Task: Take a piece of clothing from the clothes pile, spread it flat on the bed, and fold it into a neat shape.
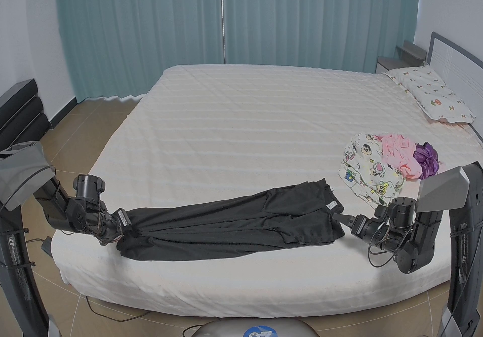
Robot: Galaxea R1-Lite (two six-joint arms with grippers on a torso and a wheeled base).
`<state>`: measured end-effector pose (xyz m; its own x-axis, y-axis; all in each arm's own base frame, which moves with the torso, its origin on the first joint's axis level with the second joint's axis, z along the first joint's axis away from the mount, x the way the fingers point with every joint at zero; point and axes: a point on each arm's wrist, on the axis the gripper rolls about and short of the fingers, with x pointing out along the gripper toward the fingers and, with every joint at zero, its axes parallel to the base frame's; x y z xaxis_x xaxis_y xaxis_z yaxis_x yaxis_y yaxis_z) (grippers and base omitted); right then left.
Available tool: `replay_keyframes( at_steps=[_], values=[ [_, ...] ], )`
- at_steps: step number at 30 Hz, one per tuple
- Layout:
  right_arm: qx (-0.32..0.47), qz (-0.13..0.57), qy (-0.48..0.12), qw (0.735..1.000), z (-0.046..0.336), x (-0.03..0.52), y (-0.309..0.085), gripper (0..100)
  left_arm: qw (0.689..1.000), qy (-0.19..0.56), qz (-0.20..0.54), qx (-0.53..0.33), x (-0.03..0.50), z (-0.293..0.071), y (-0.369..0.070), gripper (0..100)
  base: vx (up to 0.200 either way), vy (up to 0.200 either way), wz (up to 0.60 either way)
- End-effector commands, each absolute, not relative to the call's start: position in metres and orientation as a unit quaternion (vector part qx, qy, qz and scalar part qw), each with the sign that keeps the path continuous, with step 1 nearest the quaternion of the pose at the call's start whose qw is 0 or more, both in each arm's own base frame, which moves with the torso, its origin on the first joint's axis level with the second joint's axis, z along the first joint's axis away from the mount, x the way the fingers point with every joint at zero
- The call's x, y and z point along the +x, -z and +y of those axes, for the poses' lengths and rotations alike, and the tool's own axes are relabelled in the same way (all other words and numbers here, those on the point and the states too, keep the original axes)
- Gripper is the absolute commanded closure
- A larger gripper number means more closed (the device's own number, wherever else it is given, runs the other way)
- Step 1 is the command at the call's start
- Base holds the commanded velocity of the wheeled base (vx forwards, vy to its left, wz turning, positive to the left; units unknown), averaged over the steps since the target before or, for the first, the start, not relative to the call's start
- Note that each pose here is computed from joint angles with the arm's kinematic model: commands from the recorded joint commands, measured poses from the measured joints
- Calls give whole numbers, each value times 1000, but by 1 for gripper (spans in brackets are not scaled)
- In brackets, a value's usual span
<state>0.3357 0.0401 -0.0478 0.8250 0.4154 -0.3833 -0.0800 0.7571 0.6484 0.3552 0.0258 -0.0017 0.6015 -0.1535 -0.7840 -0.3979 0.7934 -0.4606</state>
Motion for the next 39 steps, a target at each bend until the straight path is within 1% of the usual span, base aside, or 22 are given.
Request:
replay_keyframes(
  at_steps=[1, 4, 9, 13, 18, 22, 27, 32, 35, 39],
  values=[
    [320, 263, -138, 900, 41, 336, 48, 0, 837, -81, 424, -337, 363, 27, -4, 100, 0, 0, 0],
    [320, 262, -138, 900, 41, 336, 48, 0, 834, -86, 414, -354, 367, 27, -8, 100, 0, 0, 0],
    [320, 262, -139, 900, 41, 336, 49, 0, 835, -82, 412, -355, 369, 25, -11, 100, 0, 0, 0],
    [320, 262, -139, 900, 41, 336, 48, 0, 837, -78, 410, -354, 369, 21, -14, 100, 0, -200, 0],
    [324, 254, -139, 901, 40, 338, 44, 0, 839, -61, 400, -363, 369, 4, -30, 100, 0, -200, 0],
    [346, 235, -136, 898, 37, 340, 36, 0, 842, -50, 396, -364, 367, -11, -39, 100, 0, -200, 0],
    [352, 224, -135, 899, 34, 341, 32, 0, 842, -42, 403, -356, 363, -22, -56, 100, 0, -200, 0],
    [352, 226, -134, 898, 34, 340, 33, 0, 837, -47, 406, -364, 373, -38, -77, 100, 0, -200, 0],
    [353, 228, -133, 898, 34, 339, 33, 0, 830, -42, 418, -366, 383, -57, -90, 100, 0, -200, 0],
    [353, 233, -133, 897, 35, 338, 36, 0, 819, -35, 437, -370, 391, -80, -86, 100, 0, -200, 0]
  ],
)
